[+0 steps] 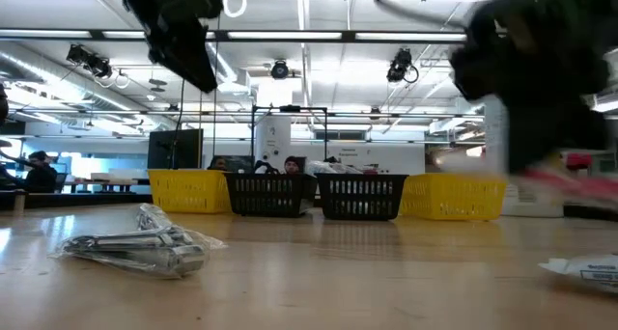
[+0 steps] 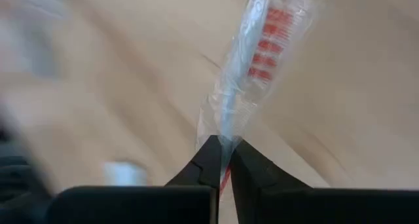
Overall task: Pick & Place Travel size toiletries
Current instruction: Put the orange toothbrush into the right black bin, then put the silver nail cutter into the right yellow bin
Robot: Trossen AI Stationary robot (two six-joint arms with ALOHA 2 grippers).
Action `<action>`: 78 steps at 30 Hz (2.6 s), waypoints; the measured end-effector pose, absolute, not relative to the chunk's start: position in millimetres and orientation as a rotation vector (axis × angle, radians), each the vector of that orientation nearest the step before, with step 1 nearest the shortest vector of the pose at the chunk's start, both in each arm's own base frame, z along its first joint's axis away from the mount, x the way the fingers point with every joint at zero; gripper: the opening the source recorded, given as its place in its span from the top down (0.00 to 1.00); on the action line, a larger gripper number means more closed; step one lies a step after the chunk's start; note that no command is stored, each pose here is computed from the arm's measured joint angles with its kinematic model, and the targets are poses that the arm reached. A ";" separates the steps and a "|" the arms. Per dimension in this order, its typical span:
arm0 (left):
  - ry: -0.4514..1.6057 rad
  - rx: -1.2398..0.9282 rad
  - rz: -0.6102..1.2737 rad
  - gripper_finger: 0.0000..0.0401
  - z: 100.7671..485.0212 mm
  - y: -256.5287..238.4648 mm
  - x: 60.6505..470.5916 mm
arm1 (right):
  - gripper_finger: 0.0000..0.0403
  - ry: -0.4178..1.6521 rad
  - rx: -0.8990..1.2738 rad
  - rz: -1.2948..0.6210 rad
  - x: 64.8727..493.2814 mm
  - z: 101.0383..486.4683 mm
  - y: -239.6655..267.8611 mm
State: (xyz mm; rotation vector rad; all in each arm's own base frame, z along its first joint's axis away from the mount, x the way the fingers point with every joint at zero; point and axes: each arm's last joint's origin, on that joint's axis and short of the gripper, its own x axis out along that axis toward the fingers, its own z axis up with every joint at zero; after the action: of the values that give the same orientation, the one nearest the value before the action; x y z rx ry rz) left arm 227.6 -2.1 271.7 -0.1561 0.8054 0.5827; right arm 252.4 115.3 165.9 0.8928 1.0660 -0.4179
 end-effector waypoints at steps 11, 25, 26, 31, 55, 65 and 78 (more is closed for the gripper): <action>0.611 -0.111 0.664 0.64 306.1 3.5 196.7 | 0.93 0.324 0.290 -0.370 302.7 219.3 76.5; 0.736 -0.078 0.651 0.64 285.7 1.6 214.0 | 0.93 0.540 0.232 -0.483 305.1 204.4 -33.3; 0.742 -0.074 0.654 0.64 284.1 1.5 215.8 | 0.93 0.558 0.246 -0.472 304.3 202.9 -35.7; 0.745 -0.070 0.688 0.64 279.7 1.8 220.6 | 0.93 0.633 0.269 -0.413 306.3 190.5 -32.7; 0.733 -0.071 0.715 0.64 279.2 2.4 221.5 | 0.51 0.617 0.258 -0.382 316.6 178.9 -32.8; 0.736 -0.074 0.711 0.64 278.9 2.3 221.8 | 0.50 0.528 0.229 -0.264 308.8 209.3 -0.1; 0.792 -0.144 0.533 0.64 277.3 -2.7 224.3 | 0.51 0.639 0.279 -0.139 297.6 204.7 44.9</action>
State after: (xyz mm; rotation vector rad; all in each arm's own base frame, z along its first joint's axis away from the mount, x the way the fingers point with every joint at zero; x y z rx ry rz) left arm 224.3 -2.7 277.3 -0.1445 0.7919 0.5332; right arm 297.6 44.9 204.7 0.2794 0.6392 -0.1395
